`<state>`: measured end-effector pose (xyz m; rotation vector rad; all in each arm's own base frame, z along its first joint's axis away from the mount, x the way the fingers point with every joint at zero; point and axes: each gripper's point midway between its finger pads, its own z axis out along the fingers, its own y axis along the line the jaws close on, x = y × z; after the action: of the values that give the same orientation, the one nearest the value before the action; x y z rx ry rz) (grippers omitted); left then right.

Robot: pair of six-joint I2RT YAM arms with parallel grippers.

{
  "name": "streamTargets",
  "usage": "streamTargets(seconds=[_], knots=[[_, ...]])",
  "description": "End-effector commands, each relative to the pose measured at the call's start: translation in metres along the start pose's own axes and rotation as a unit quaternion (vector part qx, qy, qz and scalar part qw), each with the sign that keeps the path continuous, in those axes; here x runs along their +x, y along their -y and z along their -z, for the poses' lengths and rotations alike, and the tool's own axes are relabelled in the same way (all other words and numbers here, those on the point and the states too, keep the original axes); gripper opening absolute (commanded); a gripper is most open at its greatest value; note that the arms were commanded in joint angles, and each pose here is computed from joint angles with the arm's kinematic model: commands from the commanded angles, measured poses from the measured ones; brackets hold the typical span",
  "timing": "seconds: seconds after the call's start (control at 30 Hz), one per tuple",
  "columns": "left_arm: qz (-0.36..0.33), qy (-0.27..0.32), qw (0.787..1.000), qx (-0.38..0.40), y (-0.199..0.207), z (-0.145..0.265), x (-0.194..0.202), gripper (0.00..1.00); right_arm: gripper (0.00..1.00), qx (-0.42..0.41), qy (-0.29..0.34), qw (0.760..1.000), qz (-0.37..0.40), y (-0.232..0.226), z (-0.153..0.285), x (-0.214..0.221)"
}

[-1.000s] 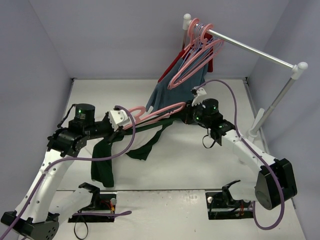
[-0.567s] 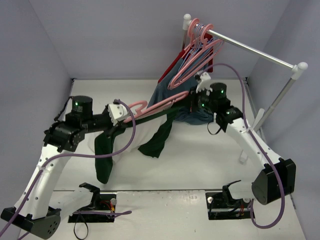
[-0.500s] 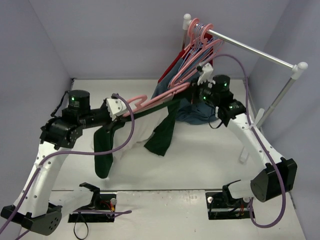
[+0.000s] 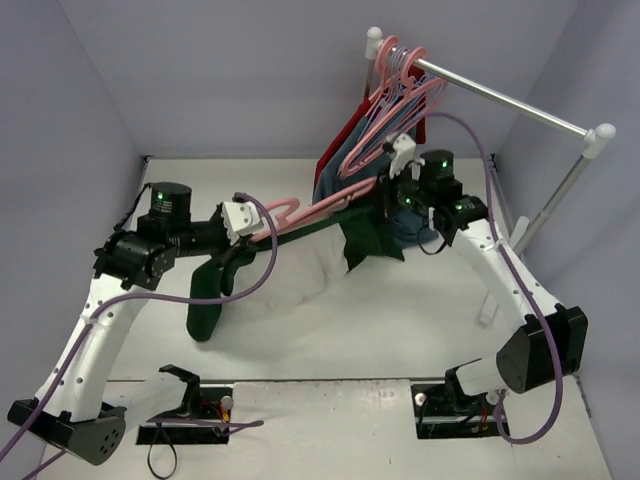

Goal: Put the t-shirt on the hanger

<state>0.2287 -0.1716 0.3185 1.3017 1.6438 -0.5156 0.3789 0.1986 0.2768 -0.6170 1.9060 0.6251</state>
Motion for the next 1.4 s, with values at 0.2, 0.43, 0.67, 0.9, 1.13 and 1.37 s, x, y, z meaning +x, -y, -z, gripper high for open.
streamTargets(seconds=[0.2,0.43,0.67,0.9,1.13,1.37], knots=[[0.096,-0.106,0.989,-0.023,0.021,0.018,0.06,0.0,0.0,0.219,-0.036,0.974,-0.049,0.139,0.031,0.068],[0.1,-0.116,0.988,-0.014,0.022,0.011,0.068,0.0,0.0,0.239,-0.014,0.969,-0.062,0.169,0.039,0.049],[0.094,-0.19,0.976,-0.051,0.006,0.008,0.093,0.0,0.0,0.226,0.04,0.973,-0.033,0.161,0.051,-0.006],[0.103,-0.262,0.956,-0.078,-0.015,-0.005,0.111,0.0,0.0,0.222,0.056,0.973,0.0,0.135,0.065,-0.034],[0.087,-0.264,0.958,-0.07,-0.023,-0.017,0.092,0.0,0.0,0.151,0.047,0.986,0.048,0.055,0.035,-0.051],[0.039,-0.139,0.986,-0.079,-0.035,-0.008,-0.008,0.0,0.0,0.036,0.085,0.99,0.103,-0.074,0.017,-0.107]])
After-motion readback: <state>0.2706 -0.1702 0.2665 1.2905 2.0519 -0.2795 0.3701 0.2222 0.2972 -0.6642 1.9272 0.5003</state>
